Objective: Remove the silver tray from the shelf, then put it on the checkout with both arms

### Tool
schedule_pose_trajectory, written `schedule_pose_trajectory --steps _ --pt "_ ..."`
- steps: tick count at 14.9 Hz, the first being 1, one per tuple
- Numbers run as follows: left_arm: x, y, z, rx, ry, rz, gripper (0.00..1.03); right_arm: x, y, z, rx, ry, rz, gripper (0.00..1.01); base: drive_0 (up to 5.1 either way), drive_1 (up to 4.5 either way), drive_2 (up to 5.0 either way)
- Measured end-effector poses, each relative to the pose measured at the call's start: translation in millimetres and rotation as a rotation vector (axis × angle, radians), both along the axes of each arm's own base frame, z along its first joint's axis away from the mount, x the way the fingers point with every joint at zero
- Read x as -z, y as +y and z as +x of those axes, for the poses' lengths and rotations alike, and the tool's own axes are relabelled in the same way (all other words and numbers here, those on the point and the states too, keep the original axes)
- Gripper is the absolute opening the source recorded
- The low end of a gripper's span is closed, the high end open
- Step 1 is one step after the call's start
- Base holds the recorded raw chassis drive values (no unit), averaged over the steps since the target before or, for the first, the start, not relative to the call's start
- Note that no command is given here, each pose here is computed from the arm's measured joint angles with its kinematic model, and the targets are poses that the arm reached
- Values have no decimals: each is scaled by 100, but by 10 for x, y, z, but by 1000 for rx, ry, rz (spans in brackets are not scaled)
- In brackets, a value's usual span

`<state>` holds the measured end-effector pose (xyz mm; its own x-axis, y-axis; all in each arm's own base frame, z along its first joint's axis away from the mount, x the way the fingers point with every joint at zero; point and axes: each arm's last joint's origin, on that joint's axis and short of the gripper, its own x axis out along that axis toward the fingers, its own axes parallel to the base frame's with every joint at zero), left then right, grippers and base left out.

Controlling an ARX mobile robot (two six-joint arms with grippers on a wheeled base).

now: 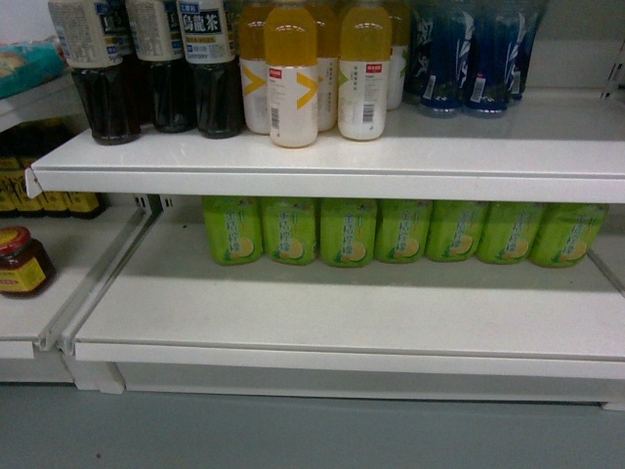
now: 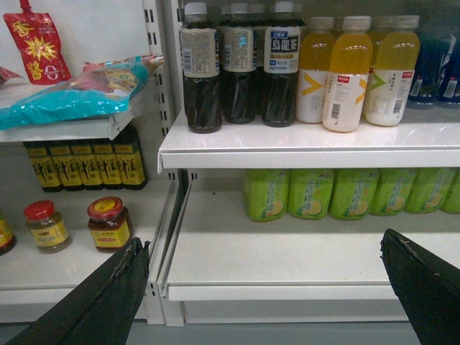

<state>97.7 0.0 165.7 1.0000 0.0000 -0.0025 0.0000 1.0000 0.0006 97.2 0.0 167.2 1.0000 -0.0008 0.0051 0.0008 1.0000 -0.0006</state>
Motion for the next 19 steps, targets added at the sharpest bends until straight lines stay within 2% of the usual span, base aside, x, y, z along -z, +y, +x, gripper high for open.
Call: schedule_pose_trajectory --steps 19 --pt "0 0 0 0 0 0 98 0 0 0 0 0 0 98 0 0 0"
